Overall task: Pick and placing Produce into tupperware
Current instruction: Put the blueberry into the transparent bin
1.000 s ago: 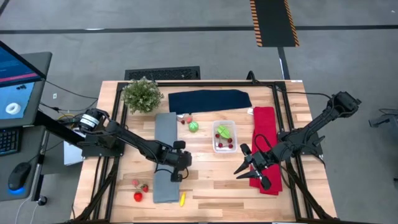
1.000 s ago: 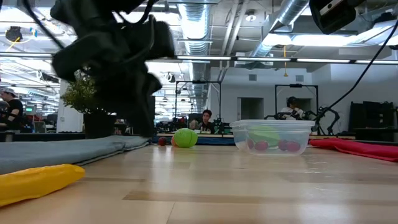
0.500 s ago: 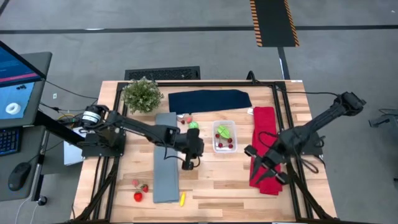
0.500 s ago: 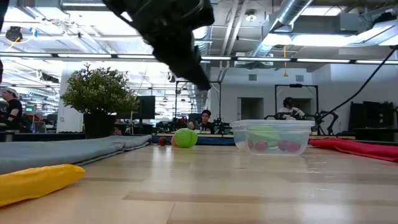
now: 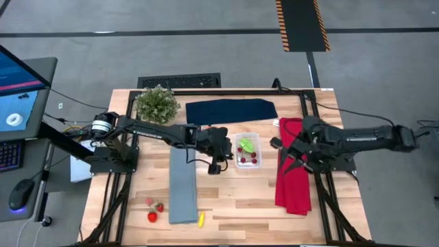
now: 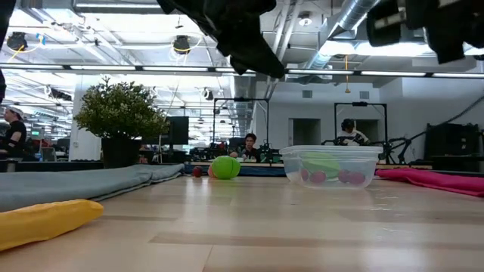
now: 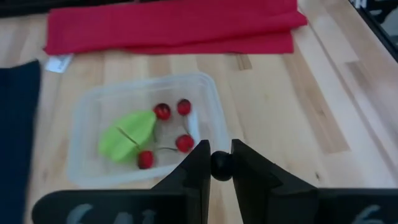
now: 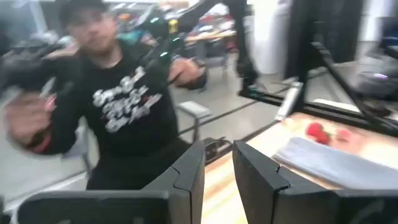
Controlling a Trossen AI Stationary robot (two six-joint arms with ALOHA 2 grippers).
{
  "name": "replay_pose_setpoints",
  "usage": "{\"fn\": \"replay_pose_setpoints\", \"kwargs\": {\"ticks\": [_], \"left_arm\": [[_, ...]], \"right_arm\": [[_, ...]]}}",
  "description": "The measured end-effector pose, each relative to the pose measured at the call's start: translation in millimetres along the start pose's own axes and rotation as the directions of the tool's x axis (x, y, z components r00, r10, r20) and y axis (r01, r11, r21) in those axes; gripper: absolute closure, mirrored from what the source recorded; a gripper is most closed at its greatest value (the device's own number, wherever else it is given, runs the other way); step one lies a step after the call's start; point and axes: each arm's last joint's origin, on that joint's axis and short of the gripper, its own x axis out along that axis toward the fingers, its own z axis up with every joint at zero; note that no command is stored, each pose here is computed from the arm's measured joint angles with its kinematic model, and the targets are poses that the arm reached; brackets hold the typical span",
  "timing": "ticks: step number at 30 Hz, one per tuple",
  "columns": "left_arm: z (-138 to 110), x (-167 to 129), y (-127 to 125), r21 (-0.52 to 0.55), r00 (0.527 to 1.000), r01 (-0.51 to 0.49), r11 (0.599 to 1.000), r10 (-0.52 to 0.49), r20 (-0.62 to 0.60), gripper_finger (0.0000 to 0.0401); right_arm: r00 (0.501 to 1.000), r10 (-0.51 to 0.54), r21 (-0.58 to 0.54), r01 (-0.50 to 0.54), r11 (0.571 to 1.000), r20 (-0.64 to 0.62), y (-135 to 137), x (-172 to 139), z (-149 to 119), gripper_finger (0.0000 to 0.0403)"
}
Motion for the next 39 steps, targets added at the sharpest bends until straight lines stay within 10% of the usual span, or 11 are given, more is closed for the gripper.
{"fn": "replay_pose_setpoints", "kwargs": {"ticks": [9,18,39], "left_arm": [[2.6,-2.4,16.2,-0.007,0.999,-0.008,1.000,0.008,0.037,0.0361],[8.0,-2.8,40.0,-0.035,0.989,0.002,0.999,0.003,0.145,0.0361],[-25.0,48.7,76.2,-0.317,0.990,0.108,0.942,-0.074,0.119,0.0361]], "right_arm": [[0.960,-0.231,-0.115,0.250,0.961,0.158,48.2,-36.6,-16.7,0.0296],[0.774,-0.632,0.044,0.631,0.775,0.033,40.8,-42.8,-41.3,0.0296],[0.759,-0.649,0.259,0.639,0.725,-0.054,41.3,-43.5,-51.7,0.0296]]}}
